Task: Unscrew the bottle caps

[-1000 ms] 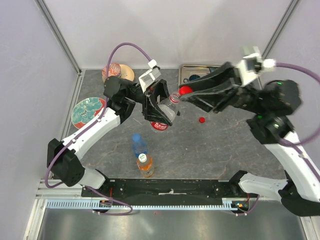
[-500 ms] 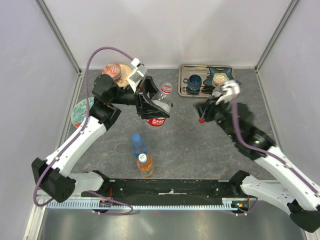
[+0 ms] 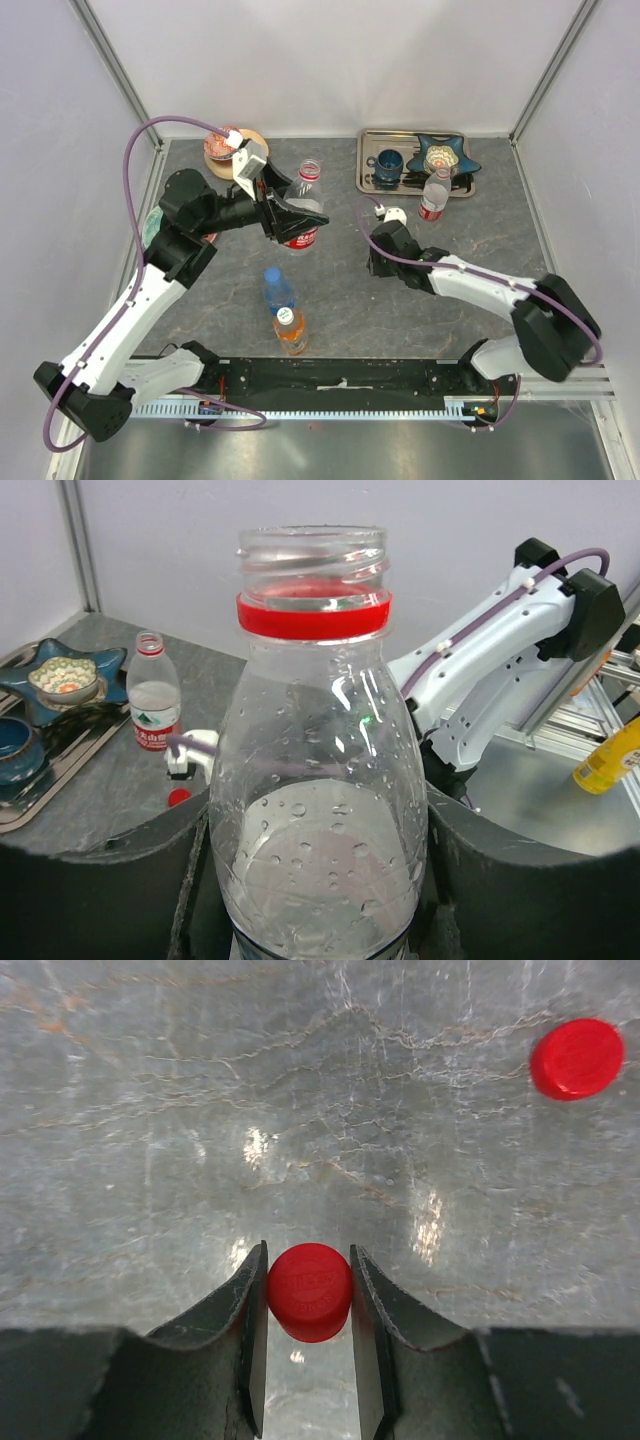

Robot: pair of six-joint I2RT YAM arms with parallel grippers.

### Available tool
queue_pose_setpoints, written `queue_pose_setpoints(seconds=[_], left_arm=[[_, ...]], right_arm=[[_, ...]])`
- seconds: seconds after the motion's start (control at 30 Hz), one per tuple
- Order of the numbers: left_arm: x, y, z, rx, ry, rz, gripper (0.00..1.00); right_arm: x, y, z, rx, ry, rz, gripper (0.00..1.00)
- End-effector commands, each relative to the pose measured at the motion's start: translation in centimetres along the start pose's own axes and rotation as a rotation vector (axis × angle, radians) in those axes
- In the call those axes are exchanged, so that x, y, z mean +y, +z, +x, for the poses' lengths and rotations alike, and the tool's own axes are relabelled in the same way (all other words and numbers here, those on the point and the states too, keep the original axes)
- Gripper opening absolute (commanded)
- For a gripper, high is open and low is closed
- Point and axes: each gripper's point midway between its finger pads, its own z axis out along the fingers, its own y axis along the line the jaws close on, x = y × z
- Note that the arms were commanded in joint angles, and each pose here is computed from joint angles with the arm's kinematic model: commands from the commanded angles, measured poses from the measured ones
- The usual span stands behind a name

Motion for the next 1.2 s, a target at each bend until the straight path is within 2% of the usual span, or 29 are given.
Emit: queue_pose_setpoints(seconds=[0.0,0.23,0.7,0.8,0.83,0.93,1.03,1.17], left_arm=[[0.0,-0.9,-0.5,-0.019,0.074,-0.049,0.58],[-0.3,-1.7,-0.2,-0.024,0.089,-0.069,0.58],[0.0,-1.8,0.0,-0.026,0.095,-0.084,0.57],[-0.1,-1.9,-0.1,-0.029,0.102,-0.086,0.58],[0.0,-1.9,-0.1,-0.030,0.103,-0.089,0.58],[0.1,-1.9,0.0,-0.029,0.098,-0.094,0.58],[0.1,-1.9,0.0,-0.027,0.092,-0.092,0.58],[0.0,-1.9,0.1,-0.028,0.088,-0.092,0.58]], right_arm=[[1.0,2.9,-2.8,-0.043,0.071,-0.008,0.00],[-1.6,7.0,-2.7,0.009,0.104,0.092,0.00],[-4.7,11.3,-2.2,0.102,0.118,0.209,0.00],[-4.7,11.4,-1.5,0.122,0.105,0.199,0.18],[-4.5,11.3,-1.3,0.131,0.105,0.184,0.29],[-4.6,10.9,-0.6,0.143,0.102,0.174,0.42],[-4.8,10.4,-0.1,0.148,0.103,0.173,0.47],[-4.8,10.2,1.0,0.168,0.109,0.166,0.50]])
